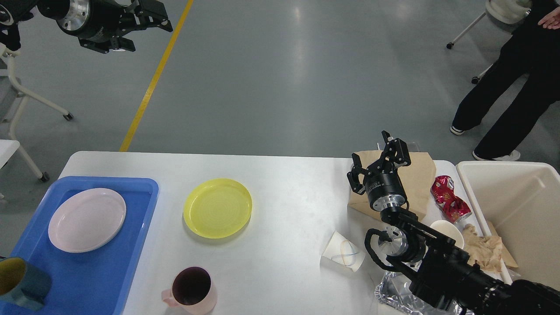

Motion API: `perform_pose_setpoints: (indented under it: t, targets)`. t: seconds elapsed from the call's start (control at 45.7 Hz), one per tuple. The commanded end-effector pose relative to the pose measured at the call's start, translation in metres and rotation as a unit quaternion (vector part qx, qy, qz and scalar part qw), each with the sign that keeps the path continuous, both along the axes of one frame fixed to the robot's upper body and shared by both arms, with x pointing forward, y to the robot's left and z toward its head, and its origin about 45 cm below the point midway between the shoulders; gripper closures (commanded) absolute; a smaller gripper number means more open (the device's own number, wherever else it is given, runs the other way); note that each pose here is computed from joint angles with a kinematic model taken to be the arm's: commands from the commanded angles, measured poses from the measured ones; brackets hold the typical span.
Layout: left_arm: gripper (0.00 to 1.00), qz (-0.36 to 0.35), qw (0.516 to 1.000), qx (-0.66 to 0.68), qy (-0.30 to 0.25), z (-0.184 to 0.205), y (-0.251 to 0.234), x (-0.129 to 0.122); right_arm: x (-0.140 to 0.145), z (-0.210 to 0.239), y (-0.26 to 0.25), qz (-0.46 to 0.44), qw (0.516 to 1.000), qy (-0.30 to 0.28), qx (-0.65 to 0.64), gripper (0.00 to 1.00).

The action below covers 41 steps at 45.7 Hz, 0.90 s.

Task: Tidy desktop
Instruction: 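Raise the left arm and bring the left gripper over the blue tray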

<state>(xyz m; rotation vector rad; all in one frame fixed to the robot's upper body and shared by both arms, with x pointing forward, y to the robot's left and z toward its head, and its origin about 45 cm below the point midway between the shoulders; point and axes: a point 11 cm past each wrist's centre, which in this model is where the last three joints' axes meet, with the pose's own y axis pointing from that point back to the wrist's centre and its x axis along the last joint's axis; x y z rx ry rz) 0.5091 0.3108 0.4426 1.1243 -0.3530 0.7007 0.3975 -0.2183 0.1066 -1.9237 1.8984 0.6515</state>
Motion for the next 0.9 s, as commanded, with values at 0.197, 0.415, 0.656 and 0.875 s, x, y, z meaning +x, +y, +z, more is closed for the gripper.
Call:
perform_pose_setpoints:
  t: [0.197, 0.415, 0.656, 0.875]
  targets:
    - [0.00, -0.083, 0.974, 0.090, 0.190, -0.062, -0.048, -0.069, 0.000, 0.000, 0.000, 0.000, 1.000, 0.000, 0.000, 0.00]
    - [0.00, -0.100, 0.955, 0.086, 0.267, -0.089, -0.052, -0.111, 0.000, 0.000, 0.000, 0.000, 1.000, 0.000, 0.000, 0.00]
    - [0.00, -0.041, 0.942, 0.157, 0.295, -0.080, -0.005, -0.128, 0.000, 0.000, 0.000, 0.001, 1.000, 0.000, 0.001, 0.00]
    - [0.00, -0.035, 0.927, 0.190, 0.321, -0.083, 0.000, -0.135, 0.000, 0.001, 0.001, 0.001, 1.000, -0.001, 0.001, 0.00]
